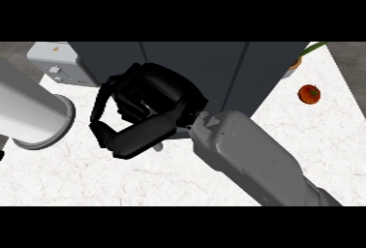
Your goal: Pick up the bottled water, place it into the cabinet and close the cabinet
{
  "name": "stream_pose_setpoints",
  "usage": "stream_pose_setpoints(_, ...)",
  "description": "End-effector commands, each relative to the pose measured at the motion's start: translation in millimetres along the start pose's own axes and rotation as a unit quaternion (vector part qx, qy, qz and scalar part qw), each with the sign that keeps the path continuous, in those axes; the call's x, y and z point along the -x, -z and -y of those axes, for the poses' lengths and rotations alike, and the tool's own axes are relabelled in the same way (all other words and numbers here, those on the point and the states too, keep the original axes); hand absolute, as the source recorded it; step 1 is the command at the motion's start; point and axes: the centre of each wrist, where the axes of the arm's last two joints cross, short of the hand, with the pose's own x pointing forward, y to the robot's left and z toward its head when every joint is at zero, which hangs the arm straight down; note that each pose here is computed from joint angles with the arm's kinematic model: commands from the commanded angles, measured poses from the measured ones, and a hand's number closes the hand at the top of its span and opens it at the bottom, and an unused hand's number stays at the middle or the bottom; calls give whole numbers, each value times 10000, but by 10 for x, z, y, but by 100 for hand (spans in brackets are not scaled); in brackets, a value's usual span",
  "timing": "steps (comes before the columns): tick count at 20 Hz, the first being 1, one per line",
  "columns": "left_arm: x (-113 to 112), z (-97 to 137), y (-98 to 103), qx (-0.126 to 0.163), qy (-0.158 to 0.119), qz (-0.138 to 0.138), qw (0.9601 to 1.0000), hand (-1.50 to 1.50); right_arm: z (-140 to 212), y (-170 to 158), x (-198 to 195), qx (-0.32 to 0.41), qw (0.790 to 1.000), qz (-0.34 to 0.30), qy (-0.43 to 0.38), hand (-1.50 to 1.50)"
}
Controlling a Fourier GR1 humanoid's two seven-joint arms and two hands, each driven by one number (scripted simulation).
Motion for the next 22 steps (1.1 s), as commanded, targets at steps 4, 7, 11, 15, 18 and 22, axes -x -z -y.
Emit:
stream_pose_setpoints(4,-6,-24,-37,-58,-79,5,10000,-150,427,-70,-30,1161,9921,265,-408,150)
stream_pose_setpoints(7,-21,45,26,-25,77,-52,10000,-150,541,20,-43,1510,9857,328,-672,150)
stream_pose_setpoints(11,-7,10,-54,78,-60,-29,9999,-150,872,-55,6,1864,9792,227,-771,150)
stream_pose_setpoints(15,55,-5,92,35,-7,-4,10000,-150,1025,-98,-204,1942,9768,444,-785,150)
stream_pose_setpoints(18,-4,129,144,17,-126,-84,9999,-150,994,-86,-129,2104,9712,523,-985,-150)
stream_pose_setpoints(22,-63,82,255,172,-60,28,9998,-150,1020,-105,-86,2064,9710,514,-1090,-150)
